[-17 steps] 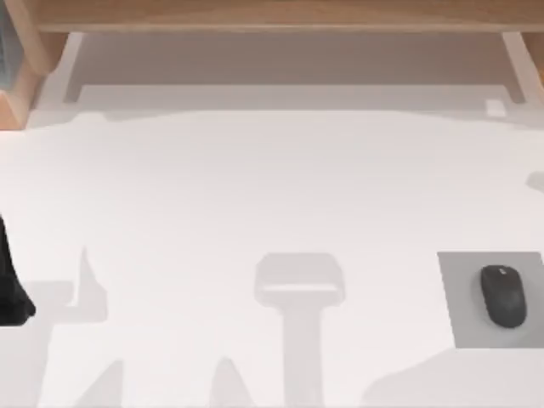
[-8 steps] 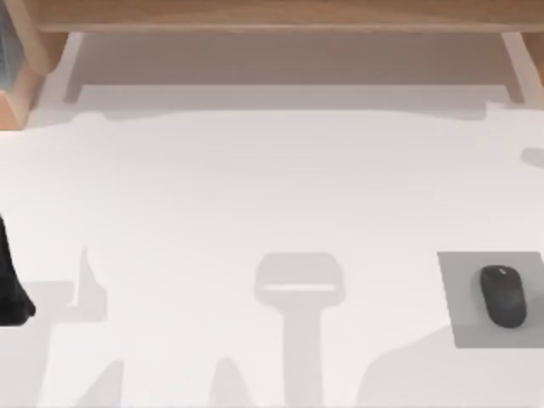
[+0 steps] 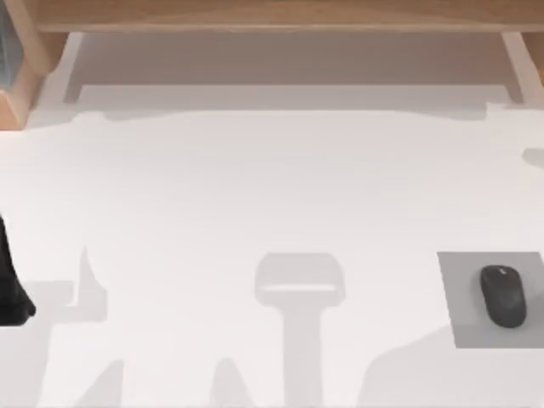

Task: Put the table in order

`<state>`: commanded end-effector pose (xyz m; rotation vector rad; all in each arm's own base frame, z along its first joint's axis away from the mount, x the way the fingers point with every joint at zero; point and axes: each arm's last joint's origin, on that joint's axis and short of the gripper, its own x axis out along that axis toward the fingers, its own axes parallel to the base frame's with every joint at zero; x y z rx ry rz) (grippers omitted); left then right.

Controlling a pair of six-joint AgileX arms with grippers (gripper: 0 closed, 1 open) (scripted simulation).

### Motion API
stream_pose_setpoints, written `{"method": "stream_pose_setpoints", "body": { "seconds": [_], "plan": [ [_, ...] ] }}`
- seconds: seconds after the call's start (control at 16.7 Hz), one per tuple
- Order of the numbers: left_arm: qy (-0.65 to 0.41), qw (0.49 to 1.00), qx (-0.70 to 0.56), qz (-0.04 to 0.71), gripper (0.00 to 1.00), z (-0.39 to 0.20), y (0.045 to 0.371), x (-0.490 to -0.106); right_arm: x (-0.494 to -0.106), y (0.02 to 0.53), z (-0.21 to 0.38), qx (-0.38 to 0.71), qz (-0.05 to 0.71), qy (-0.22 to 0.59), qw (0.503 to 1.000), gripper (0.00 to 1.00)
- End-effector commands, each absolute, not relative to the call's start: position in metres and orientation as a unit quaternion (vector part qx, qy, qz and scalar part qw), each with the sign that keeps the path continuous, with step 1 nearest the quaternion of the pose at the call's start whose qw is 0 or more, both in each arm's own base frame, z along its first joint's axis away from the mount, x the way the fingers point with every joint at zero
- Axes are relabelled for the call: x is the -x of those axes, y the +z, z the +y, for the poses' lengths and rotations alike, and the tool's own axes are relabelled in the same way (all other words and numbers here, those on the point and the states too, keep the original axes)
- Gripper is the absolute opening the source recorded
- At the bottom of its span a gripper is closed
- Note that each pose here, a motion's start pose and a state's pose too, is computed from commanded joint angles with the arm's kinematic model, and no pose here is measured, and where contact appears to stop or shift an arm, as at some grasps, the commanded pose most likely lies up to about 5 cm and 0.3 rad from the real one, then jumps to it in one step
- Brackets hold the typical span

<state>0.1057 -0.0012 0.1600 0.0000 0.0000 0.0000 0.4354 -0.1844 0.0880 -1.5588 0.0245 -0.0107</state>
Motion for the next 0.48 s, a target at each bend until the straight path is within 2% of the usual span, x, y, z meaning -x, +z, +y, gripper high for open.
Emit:
{"method": "stream_pose_setpoints", "body": {
  "seconds": [0.36,0.48],
  "plan": [
    [0.000,1.000,0.000,0.000,1.00,-0.0012,0.1600,-0.1057,-0.4354,0.0880,-0.1844,0.703,0.011,-0.005,0.711,0.98],
    [0.000,1.000,0.000,0.000,1.00,-0.0012,0.1600,-0.1057,-0.4354,0.0880,-0.1844,0.703,0.011,-0.005,0.711,1.00]
  ]
}}
